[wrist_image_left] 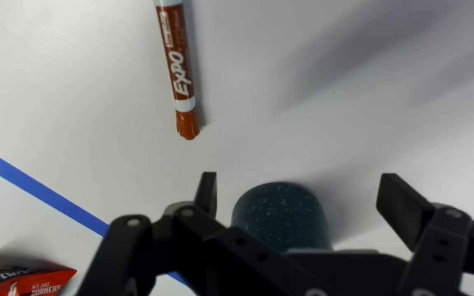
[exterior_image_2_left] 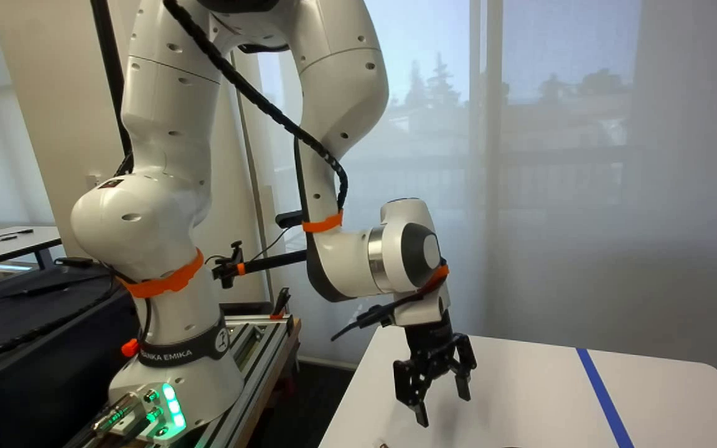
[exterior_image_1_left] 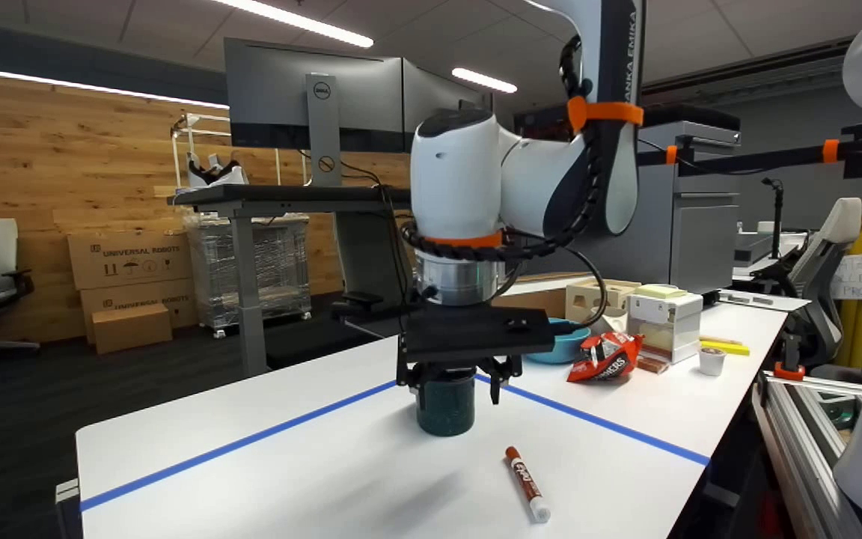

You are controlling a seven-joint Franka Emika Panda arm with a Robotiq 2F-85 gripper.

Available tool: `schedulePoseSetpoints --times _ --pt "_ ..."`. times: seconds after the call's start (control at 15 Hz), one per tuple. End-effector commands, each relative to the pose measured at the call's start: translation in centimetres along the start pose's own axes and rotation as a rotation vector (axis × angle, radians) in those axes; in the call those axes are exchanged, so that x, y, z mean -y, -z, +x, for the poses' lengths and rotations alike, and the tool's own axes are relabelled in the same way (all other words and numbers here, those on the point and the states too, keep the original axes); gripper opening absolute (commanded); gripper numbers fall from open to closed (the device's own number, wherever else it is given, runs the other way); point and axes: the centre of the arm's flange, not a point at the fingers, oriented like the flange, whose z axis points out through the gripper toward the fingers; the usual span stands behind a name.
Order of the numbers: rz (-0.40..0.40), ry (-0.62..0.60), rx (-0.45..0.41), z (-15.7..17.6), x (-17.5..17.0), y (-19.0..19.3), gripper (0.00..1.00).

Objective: Remove the marker from the cup

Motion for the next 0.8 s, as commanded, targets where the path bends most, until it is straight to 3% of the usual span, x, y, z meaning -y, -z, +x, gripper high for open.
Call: schedulePoseSetpoints --times 0.0,0.33,0.4,0.73 --pt "0.070 -0.088 -0.046 1.0 -3.0 6.4 1.00" --pt "0.133 -0.310 -0.152 4.0 -6.7 12.6 1.00" --pt "0.104 -0.231 -0.096 4.1 -3.2 7.9 1.00" --pt "0.137 -0.296 -0.130 5.2 -4.5 10.1 1.00"
